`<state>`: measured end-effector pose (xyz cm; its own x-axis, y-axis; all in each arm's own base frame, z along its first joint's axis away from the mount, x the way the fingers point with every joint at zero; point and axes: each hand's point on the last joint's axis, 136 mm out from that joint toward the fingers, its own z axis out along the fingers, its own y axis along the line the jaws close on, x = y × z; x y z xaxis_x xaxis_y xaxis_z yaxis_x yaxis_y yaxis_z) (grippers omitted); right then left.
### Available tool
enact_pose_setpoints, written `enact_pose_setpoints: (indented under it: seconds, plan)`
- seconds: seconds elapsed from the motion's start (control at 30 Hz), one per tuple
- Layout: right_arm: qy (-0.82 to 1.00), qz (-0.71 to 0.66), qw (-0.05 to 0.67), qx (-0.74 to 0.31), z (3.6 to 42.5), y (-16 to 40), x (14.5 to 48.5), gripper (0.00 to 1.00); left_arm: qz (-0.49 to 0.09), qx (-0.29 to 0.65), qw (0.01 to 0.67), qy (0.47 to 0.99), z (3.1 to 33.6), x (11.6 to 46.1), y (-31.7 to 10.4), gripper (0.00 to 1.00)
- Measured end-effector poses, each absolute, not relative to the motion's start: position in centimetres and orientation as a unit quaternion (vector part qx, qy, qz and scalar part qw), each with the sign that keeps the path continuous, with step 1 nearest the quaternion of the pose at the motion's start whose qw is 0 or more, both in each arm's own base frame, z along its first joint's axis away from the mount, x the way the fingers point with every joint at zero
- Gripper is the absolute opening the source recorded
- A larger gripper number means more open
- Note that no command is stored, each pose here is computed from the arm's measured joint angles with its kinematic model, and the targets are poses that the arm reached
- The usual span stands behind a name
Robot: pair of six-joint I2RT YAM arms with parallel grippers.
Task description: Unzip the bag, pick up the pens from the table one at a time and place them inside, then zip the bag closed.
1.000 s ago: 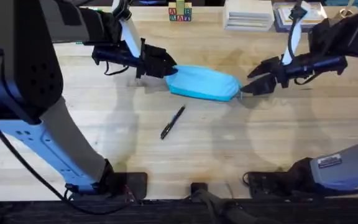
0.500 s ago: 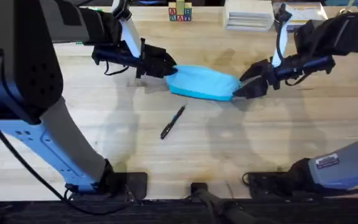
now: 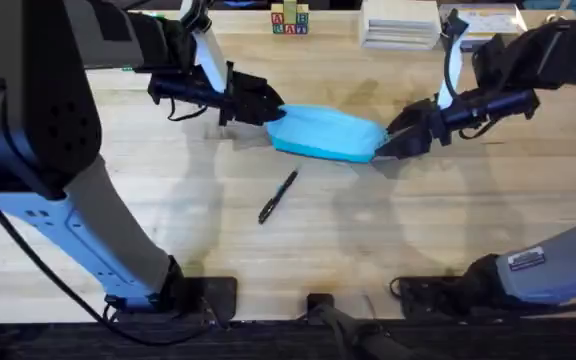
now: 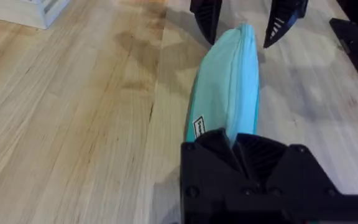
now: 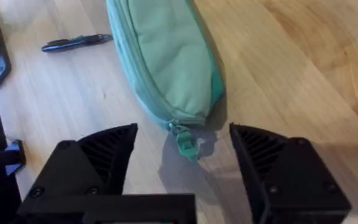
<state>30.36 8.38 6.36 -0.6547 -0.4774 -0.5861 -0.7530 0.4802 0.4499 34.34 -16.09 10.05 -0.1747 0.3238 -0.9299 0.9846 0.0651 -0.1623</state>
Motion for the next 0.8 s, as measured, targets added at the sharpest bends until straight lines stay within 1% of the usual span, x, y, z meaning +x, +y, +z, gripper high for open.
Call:
enact_pose_setpoints:
  seconds: [0.1, 0.27, 0.37, 0.8]
  plan:
    - [0.838, 0.354, 0.195, -0.368, 6.37, 8.38, 30.35, 0.796, -0.441, 0.522, 0.374, 0.627, 10.05, 34.34, -16.09, 0.042]
    - [0.838, 0.353, 0.193, -0.368, 6.32, 8.35, 30.27, 0.710, -0.441, 0.522, 0.374, 0.626, 10.05, 34.34, -16.09, 0.042]
    - [0.841, 0.350, 0.187, -0.368, 6.17, 8.22, 30.12, 0.686, -0.441, 0.522, 0.374, 0.627, 10.05, 34.34, -16.09, 0.042]
    - [0.847, 0.338, 0.177, -0.370, 5.78, 7.85, 29.96, 0.662, -0.441, 0.522, 0.374, 0.627, 10.05, 34.34, -16.09, 0.042]
